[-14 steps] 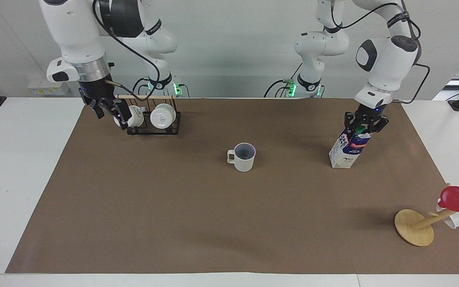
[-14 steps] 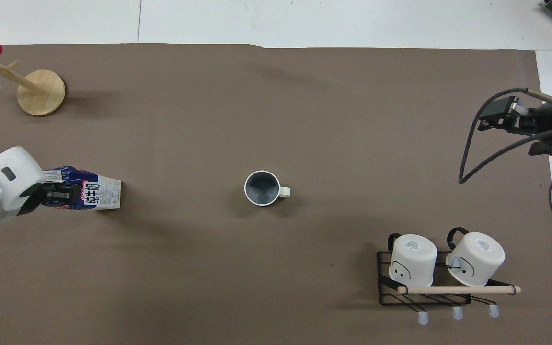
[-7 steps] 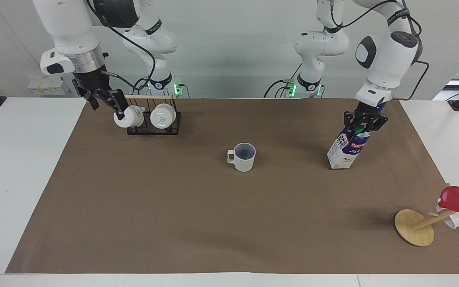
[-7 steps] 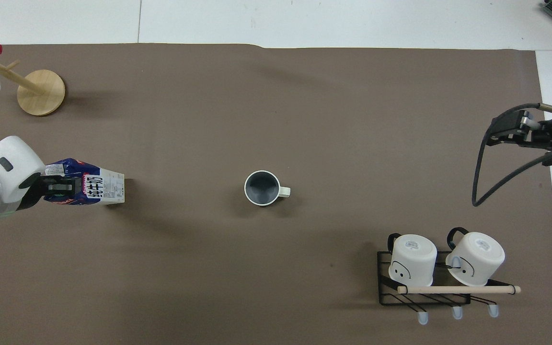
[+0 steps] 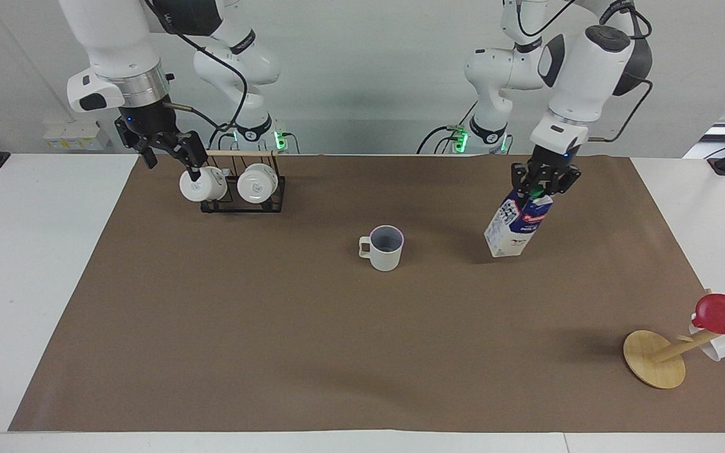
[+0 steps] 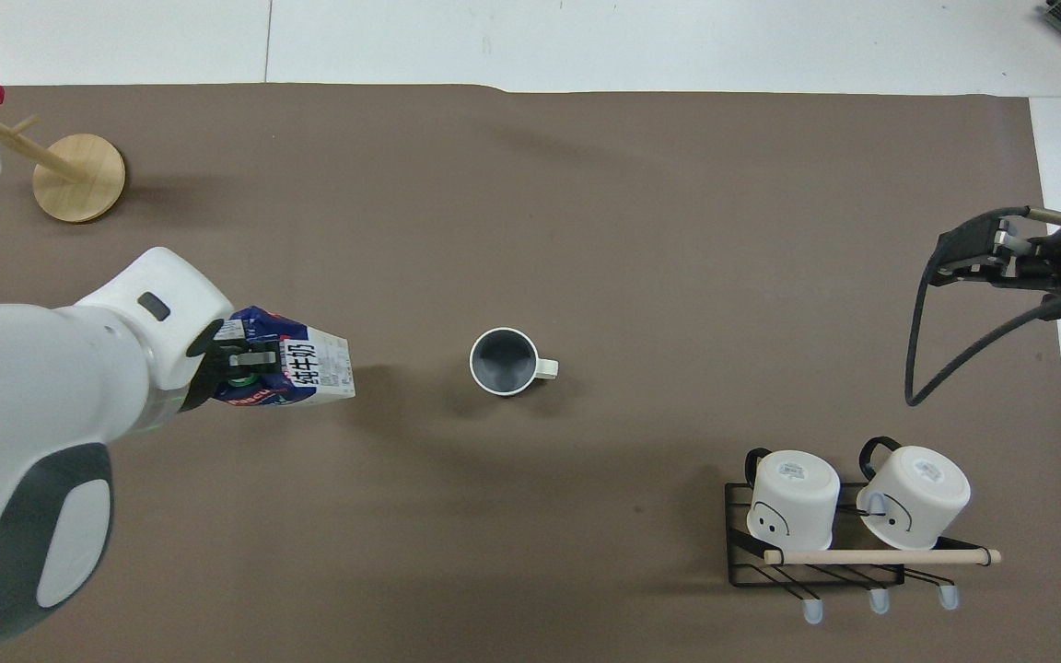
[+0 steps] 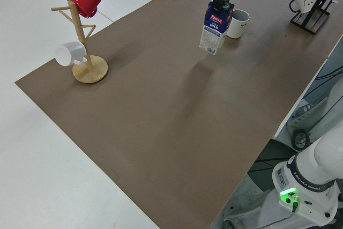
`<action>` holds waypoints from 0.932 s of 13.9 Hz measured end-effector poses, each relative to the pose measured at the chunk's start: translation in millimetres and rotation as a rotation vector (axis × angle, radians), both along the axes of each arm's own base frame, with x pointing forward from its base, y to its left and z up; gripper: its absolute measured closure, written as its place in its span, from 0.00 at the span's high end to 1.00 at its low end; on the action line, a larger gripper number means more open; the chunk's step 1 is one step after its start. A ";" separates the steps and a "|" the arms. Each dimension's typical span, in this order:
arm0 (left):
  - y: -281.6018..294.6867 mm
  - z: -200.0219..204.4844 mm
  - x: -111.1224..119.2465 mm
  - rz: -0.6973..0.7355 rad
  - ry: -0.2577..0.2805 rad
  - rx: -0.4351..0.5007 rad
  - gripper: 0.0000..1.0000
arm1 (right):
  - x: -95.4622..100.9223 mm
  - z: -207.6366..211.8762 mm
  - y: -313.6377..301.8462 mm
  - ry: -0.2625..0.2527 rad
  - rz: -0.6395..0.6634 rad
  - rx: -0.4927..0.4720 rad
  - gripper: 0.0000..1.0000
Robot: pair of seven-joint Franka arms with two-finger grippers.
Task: Place cup and milk on table
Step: 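Carry the milk carton with the left gripper beside the dark mug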
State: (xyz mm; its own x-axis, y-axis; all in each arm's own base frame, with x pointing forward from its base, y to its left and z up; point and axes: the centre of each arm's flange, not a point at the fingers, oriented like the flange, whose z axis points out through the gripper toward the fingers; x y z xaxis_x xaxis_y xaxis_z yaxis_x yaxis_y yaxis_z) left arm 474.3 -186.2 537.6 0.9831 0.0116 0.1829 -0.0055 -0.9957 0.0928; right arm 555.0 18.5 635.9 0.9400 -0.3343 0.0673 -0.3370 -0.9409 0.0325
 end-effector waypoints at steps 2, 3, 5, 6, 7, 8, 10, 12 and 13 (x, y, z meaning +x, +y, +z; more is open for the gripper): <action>-30.2 4.9 -8.6 0.012 0.004 -0.015 0.45 | 0.1 0.0 -3.1 0.000 -0.005 0.000 1.00; -43.3 6.5 -11.6 0.016 0.008 -0.020 0.45 | 0.1 0.0 -3.2 0.000 -0.006 0.000 1.00; -70.3 2.5 -14.2 0.023 0.030 -0.019 0.45 | 0.1 0.0 -3.1 0.000 -0.006 0.000 1.00; -81.8 -3.5 -12.5 0.026 0.036 -0.010 0.45 | 0.1 0.0 -3.1 0.000 -0.006 0.000 1.00; -90.8 -11.8 -9.2 0.029 0.039 0.012 0.45 | 0.1 0.0 -3.1 0.000 -0.006 0.000 1.00; -98.9 -21.2 -6.1 0.032 0.043 0.031 0.45 | 0.1 0.0 -3.1 0.000 -0.006 0.000 1.00; -105.2 -32.2 -0.7 0.031 0.050 0.043 0.45 | 0.1 0.0 -3.1 0.000 -0.006 0.000 1.00; -106.0 -35.1 2.3 0.032 0.044 0.041 0.45 | 0.1 0.0 -3.1 0.000 -0.006 0.000 1.00; -106.3 -36.8 3.1 0.032 0.044 0.042 0.45 | 0.1 0.0 -3.1 0.000 -0.006 0.000 1.00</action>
State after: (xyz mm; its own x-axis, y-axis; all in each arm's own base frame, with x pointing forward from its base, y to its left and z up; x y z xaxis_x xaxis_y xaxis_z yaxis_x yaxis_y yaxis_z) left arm 477.4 -292.5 500.8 0.9894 0.0363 0.1405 0.0294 -0.9983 0.0503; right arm 555.0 15.4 635.9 0.9382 -0.3396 0.0673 -0.3422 -0.9390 0.0325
